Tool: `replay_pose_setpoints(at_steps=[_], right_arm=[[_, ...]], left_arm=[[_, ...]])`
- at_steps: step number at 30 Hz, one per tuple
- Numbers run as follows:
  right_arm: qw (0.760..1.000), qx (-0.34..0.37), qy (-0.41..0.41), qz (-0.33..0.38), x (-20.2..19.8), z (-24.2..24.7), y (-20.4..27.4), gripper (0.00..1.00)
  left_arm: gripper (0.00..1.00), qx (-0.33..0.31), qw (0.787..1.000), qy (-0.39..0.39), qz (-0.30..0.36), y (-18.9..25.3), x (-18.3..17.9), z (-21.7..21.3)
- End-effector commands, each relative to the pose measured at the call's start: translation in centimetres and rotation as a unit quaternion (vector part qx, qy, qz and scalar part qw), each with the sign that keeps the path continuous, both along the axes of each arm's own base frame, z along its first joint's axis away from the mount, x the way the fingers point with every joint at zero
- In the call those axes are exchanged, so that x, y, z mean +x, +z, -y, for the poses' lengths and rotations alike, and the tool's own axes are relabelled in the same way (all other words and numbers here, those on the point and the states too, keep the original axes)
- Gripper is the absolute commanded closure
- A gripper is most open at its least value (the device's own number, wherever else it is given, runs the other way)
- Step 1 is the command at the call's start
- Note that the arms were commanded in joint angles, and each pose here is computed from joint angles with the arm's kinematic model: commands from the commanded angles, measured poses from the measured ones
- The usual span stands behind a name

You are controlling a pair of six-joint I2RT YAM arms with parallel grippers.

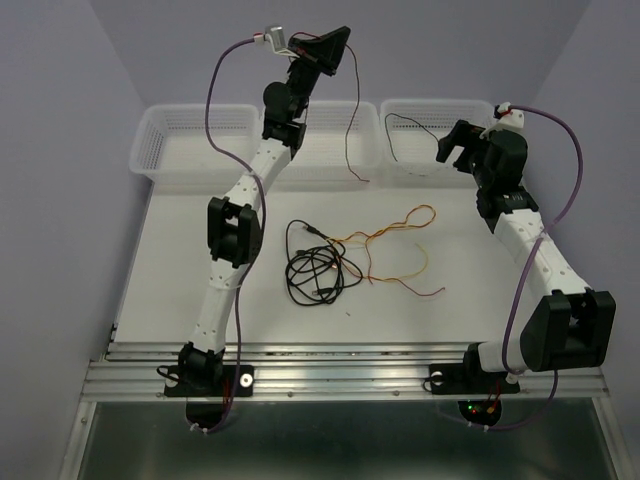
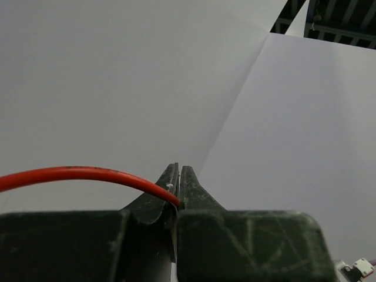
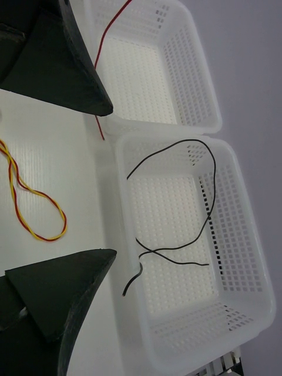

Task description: Untangle the cables

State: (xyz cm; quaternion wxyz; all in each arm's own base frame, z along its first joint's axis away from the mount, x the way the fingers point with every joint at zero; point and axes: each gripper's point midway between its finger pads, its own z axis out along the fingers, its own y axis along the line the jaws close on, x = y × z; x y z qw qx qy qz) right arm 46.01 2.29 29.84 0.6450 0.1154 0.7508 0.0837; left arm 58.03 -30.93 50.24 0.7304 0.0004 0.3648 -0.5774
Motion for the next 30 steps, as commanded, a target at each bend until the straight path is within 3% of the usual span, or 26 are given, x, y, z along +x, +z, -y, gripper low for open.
replay_pose_setpoints(at_steps=[1, 9, 11, 12, 13, 14, 15, 16, 22, 25, 28, 29, 30], right_arm=[[1.0, -0.006, -0.014, 0.024, 0.4, 0.7, 1.1, 0.0], [1.0, -0.006, -0.013, 0.022, 0.6, 0.7, 0.9, 0.0], [1.0, -0.006, -0.014, 0.021, 0.6, 0.7, 0.9, 0.0], [1.0, -0.005, -0.016, 0.021, 0.6, 0.8, 0.8, 0.0], [1.0, -0.004, -0.014, 0.018, 0.7, 0.7, 0.6, 0.0], [1.0, -0.004, -0.014, 0.017, 0.8, 0.7, 0.5, 0.0], [1.0, -0.003, -0.013, 0.017, 0.9, 0.6, 0.5, 0.0], [1.0, 0.0, -0.01, 0.012, 1.0, 0.5, 0.2, 0.0], [1.0, -0.001, -0.006, -0.012, 1.1, 0.3, -0.7, 0.0], [0.999, -0.01, 0.016, -0.033, 1.2, -0.3, -1.5, 0.0], [0.997, -0.007, 0.052, -0.064, 1.1, -1.5, -2.5, 0.0], [0.994, -0.009, 0.069, -0.079, 0.8, -2.0, -3.1, 0.0], [0.993, -0.008, 0.078, -0.085, 0.7, -2.3, -3.3, 0.0]], left_arm=[[1.0, -0.014, 0.999, 0.014, -0.038, -3.6, 2.9, -1.4], [0.99, -0.026, 0.988, -0.008, -0.153, -13.6, 8.3, -2.6], [0.79, -0.014, 0.987, -0.011, -0.158, -13.7, 8.1, -2.6], [0.63, -0.007, 0.987, -0.009, -0.16, -13.9, 8.0, -2.5], [0.46, 0.005, 0.985, -0.005, -0.175, -15.0, 8.3, -2.4], [0.19, 0.012, 0.986, -0.005, -0.168, -13.9, 7.7, -2.4], [0.06, 0.022, 0.984, -0.006, -0.175, -14.5, 7.6, -2.2], [0.01, 0.032, 0.984, -0.004, -0.176, -13.6, 7.1, -2.3], [0.01, 0.094, 0.957, 0.026, -0.272, -14.9, 6.8, -2.6], [0.01, 0.163, 0.905, 0.066, -0.386, -18.6, 6.1, -3.9], [0.01, 0.197, 0.869, 0.119, -0.438, -19.2, 5.5, -5.9], [0.01, 0.227, 0.836, 0.15, -0.476, -21.7, 5.1, -7.3], [0.01, 0.241, 0.826, 0.156, -0.484, -22.2, 4.7, -7.7]])
